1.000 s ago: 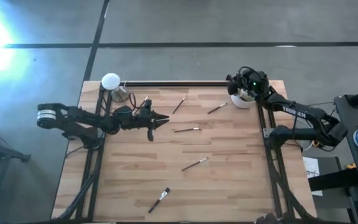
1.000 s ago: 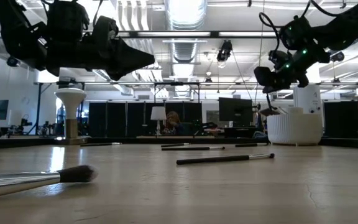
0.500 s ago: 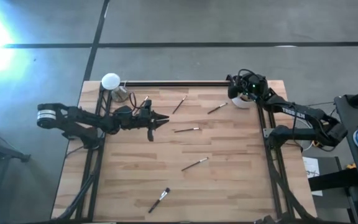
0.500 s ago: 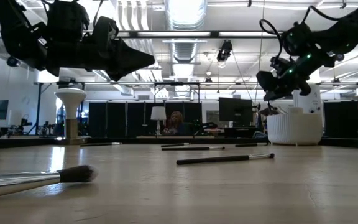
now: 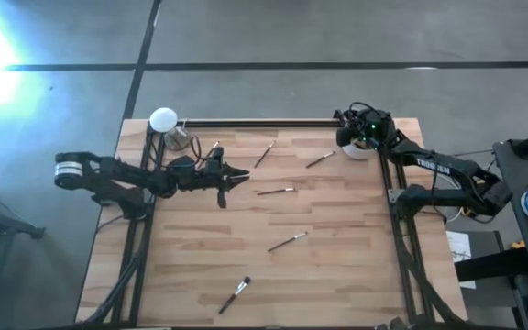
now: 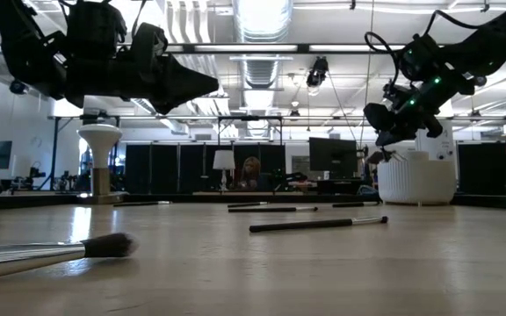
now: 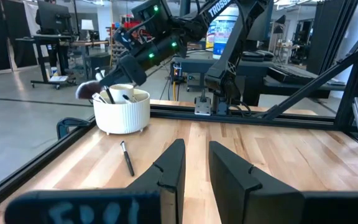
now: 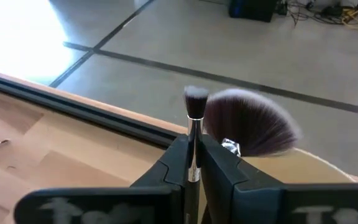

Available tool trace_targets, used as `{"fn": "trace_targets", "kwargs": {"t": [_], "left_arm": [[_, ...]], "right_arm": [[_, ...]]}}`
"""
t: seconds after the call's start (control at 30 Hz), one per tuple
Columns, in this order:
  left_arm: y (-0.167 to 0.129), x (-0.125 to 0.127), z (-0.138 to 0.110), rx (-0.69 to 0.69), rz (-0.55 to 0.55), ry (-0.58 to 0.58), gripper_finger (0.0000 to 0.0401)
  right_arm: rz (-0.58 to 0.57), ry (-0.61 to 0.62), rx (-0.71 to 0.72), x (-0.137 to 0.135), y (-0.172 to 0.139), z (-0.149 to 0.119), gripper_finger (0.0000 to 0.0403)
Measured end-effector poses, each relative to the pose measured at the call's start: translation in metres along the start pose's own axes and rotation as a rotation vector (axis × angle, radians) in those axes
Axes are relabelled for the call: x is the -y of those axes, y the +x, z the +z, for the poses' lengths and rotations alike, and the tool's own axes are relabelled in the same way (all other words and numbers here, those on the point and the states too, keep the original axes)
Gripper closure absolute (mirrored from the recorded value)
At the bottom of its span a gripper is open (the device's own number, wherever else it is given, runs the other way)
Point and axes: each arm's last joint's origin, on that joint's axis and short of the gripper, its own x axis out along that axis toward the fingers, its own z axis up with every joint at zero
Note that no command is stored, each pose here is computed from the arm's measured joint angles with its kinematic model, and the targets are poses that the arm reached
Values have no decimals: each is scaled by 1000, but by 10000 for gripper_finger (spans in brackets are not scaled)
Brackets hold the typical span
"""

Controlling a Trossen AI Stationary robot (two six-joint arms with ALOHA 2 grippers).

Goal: Put items in baskets/containers
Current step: Put the black eyeshadow brush into the white organizer

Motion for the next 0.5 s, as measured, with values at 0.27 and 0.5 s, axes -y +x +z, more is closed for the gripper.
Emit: {"fn": "trace_targets", "kwargs": {"t": [0.27, 0.5], "left_arm": [[0, 0, -1, -8, 0, -1, 335], [0, -1, -3, -31, 19, -3, 335]], "right_arm": [[0, -9, 10, -2, -1, 10, 321], [6, -15, 5, -4, -5, 18, 286]]}}
